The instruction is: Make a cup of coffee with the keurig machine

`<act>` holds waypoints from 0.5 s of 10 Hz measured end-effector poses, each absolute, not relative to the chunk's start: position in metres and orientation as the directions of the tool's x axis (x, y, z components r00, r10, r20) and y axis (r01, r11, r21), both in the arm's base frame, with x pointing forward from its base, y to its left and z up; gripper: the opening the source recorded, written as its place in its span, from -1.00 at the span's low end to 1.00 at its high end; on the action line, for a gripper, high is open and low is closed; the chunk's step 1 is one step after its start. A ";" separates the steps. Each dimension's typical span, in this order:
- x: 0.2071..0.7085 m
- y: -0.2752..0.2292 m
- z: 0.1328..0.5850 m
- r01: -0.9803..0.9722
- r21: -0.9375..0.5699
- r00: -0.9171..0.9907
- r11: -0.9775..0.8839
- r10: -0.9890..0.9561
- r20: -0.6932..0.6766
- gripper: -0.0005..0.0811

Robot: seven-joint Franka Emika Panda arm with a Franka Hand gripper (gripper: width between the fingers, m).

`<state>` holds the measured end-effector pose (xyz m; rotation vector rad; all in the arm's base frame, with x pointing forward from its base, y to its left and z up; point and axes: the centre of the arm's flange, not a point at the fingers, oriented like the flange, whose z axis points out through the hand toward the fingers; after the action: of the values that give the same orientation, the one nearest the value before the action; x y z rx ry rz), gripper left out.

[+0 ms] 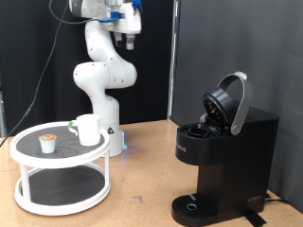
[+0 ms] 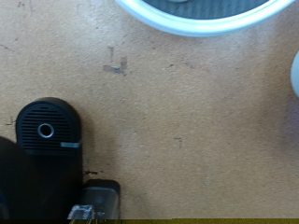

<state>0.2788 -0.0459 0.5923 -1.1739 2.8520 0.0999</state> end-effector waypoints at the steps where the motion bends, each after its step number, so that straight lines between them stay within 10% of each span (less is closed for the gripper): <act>1: 0.269 -0.058 0.591 -0.711 0.047 -0.703 0.701 -0.708 -0.070 0.99; 5: 0.235 -0.102 0.580 -0.729 0.039 -0.685 0.684 -0.729 -0.016 0.99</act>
<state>0.2354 -0.1024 0.5796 -1.2479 2.8833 0.0654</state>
